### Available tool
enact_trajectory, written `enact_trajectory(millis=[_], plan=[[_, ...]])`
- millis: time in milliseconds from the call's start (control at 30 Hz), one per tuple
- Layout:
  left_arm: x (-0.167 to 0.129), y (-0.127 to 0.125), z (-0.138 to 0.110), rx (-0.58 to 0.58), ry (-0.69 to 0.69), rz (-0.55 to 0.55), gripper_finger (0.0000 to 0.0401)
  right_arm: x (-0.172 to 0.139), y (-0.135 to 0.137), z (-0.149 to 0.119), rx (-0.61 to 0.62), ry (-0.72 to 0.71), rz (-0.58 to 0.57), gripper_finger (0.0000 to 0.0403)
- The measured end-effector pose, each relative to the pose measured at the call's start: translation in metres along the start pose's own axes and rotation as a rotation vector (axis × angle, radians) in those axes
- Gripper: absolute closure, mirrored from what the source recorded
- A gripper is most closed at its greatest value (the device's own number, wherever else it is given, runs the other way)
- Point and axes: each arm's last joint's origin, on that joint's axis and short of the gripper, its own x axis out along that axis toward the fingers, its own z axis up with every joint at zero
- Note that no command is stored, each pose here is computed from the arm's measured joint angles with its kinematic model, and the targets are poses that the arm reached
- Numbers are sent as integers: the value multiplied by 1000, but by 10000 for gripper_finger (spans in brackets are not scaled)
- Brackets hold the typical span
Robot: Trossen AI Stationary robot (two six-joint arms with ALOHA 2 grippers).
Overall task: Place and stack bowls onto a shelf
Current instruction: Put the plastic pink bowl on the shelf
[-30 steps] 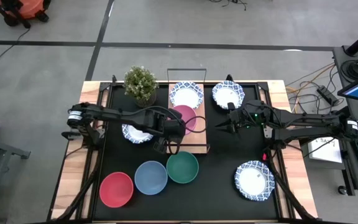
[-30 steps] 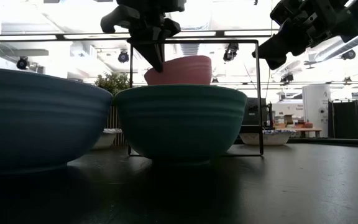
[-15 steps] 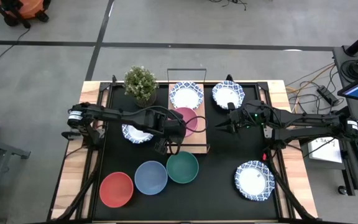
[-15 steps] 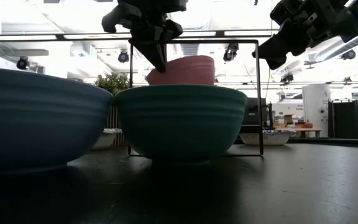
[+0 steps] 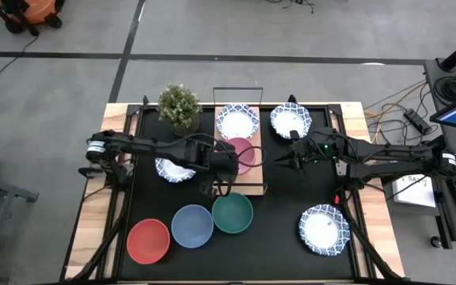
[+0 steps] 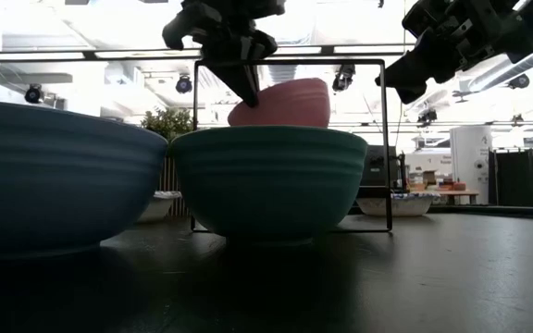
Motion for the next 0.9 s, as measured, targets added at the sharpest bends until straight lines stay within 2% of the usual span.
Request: enact_trajectory(millis=[400, 667, 900], plan=[[15, -5, -8, -7, 20, -7, 400, 0, 0, 0, 0, 1, 0, 344], [17, -5, -8, -11, 5, 0, 375, 0, 0, 0, 0, 1, 0, 344], [18, -5, -8, -27, 7, 1, 373, 0, 0, 0, -6, 1, 0, 344]])
